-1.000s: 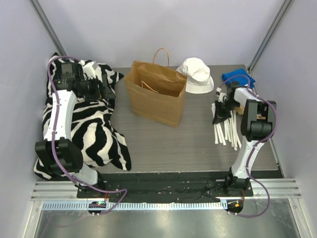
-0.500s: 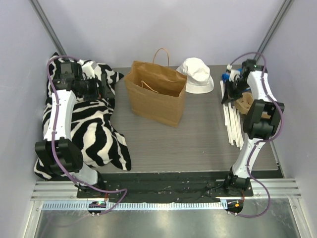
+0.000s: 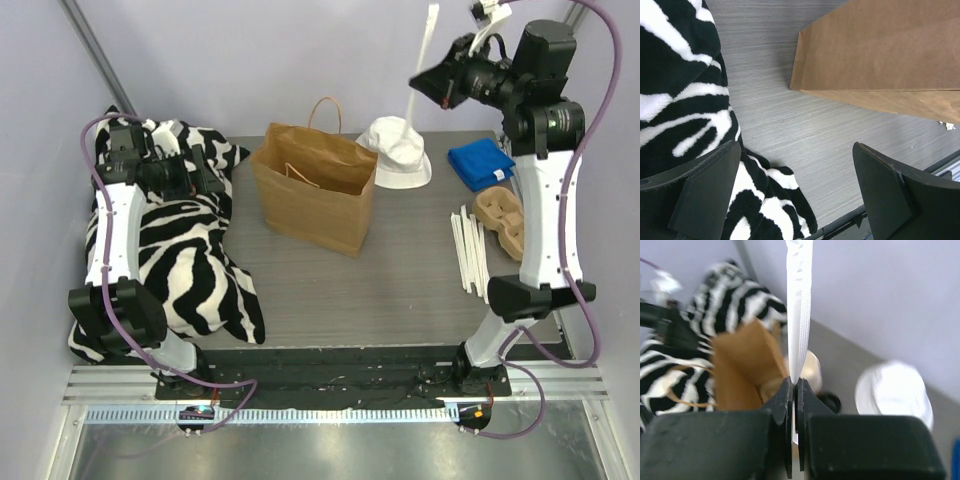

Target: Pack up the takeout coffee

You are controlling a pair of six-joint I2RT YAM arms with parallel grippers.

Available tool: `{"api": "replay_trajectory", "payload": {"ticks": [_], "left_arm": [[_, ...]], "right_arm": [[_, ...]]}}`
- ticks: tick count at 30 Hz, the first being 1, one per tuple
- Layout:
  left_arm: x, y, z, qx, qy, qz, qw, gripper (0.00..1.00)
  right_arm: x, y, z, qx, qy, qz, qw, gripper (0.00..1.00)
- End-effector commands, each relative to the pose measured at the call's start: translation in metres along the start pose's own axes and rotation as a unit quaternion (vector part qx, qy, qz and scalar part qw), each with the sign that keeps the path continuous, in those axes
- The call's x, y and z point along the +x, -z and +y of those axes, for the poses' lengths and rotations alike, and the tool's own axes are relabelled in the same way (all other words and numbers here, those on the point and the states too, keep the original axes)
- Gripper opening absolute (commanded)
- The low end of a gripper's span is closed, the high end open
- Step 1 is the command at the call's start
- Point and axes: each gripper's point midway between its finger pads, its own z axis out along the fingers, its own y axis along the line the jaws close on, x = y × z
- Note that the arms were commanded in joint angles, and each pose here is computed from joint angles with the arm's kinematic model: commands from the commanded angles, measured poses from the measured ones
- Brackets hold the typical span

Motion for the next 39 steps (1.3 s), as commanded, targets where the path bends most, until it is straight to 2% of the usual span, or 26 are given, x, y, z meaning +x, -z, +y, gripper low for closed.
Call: {"api": "replay_trajectory", "payload": {"ticks": [1, 8, 11, 12, 13, 15, 19, 23, 27, 31, 39], "left_arm": [[-0.008, 0.009, -0.012, 0.016, -0.009, -0.028, 0.999, 1.0], [-0.001, 0.012, -0.015, 0.022, -0.009, -0.025, 0.999, 1.0], [0.003, 0.015, -0.017, 0.025, -0.013, -0.023, 0.999, 1.0], [0.006, 0.015, -0.018, 0.027, -0.013, -0.02, 0.999, 1.0], [0.007, 0.015, -0.019, 0.029, -0.013, -0.019, 0.999, 1.0], [0.01, 0.016, -0.02, 0.033, -0.012, -0.017, 0.999, 1.0], [0.015, 0.016, -0.022, 0.037, -0.012, -0.017, 0.999, 1.0], [0.02, 0.015, -0.023, 0.042, -0.006, -0.011, 0.999, 1.0], [0.02, 0.014, -0.023, 0.043, -0.006, -0.013, 0.999, 1.0], [0.018, 0.011, -0.023, 0.048, 0.0, -0.015, 0.999, 1.0], [0.017, 0.01, -0.024, 0.053, 0.0, -0.013, 0.998, 1.0]], "right_arm": [[-0.092, 0.006, 0.065, -0.061, 0.047, -0.164, 0.983, 0.01], [-0.085, -0.045, 0.141, -0.149, 0.048, -0.158, 0.975, 0.01], [-0.058, -0.068, 0.148, -0.13, 0.091, -0.128, 0.979, 0.01], [-0.046, -0.076, 0.163, -0.135, 0.109, -0.115, 0.978, 0.01], [-0.03, -0.087, 0.159, -0.105, 0.117, -0.086, 0.984, 0.01], [-0.014, -0.1, 0.176, -0.095, 0.173, -0.065, 0.978, 0.01], [0.019, -0.12, 0.171, -0.039, 0.22, -0.01, 0.975, 0.01], [0.032, -0.127, 0.146, 0.037, 0.237, 0.021, 0.971, 0.01], [0.049, -0.128, 0.135, 0.052, 0.268, 0.052, 0.961, 0.01], [0.09, -0.134, 0.121, 0.058, 0.291, 0.111, 0.949, 0.01], [0.124, -0.146, 0.111, 0.063, 0.298, 0.159, 0.939, 0.01]]}}
